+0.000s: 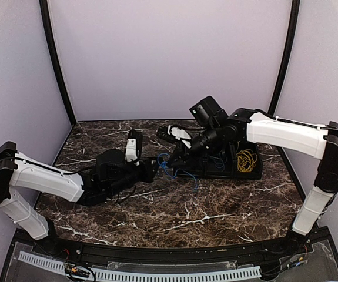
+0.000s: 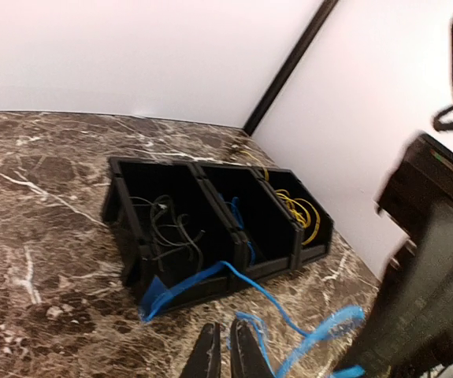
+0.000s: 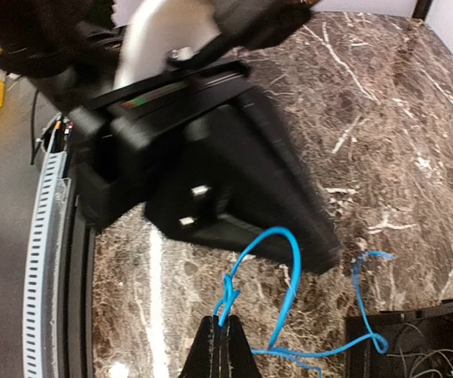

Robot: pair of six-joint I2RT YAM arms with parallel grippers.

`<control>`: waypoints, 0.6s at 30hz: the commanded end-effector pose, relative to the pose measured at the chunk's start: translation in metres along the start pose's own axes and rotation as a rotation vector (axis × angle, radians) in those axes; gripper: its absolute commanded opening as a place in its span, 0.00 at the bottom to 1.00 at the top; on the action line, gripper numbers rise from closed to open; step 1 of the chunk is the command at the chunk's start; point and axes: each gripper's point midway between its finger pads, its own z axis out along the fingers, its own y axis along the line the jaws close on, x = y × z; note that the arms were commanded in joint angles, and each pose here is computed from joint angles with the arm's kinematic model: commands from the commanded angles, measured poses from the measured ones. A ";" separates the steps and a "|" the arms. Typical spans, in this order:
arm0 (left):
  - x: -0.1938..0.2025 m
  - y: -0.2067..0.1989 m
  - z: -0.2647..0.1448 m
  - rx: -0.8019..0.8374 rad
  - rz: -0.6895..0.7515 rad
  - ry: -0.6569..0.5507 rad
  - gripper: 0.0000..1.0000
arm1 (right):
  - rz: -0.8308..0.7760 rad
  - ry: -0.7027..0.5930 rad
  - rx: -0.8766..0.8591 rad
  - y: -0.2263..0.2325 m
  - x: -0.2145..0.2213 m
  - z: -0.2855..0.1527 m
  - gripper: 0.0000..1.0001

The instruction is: Untangle the cables

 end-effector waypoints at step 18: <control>-0.008 0.025 -0.060 0.007 0.148 -0.037 0.35 | -0.011 0.006 -0.063 0.023 -0.001 -0.003 0.00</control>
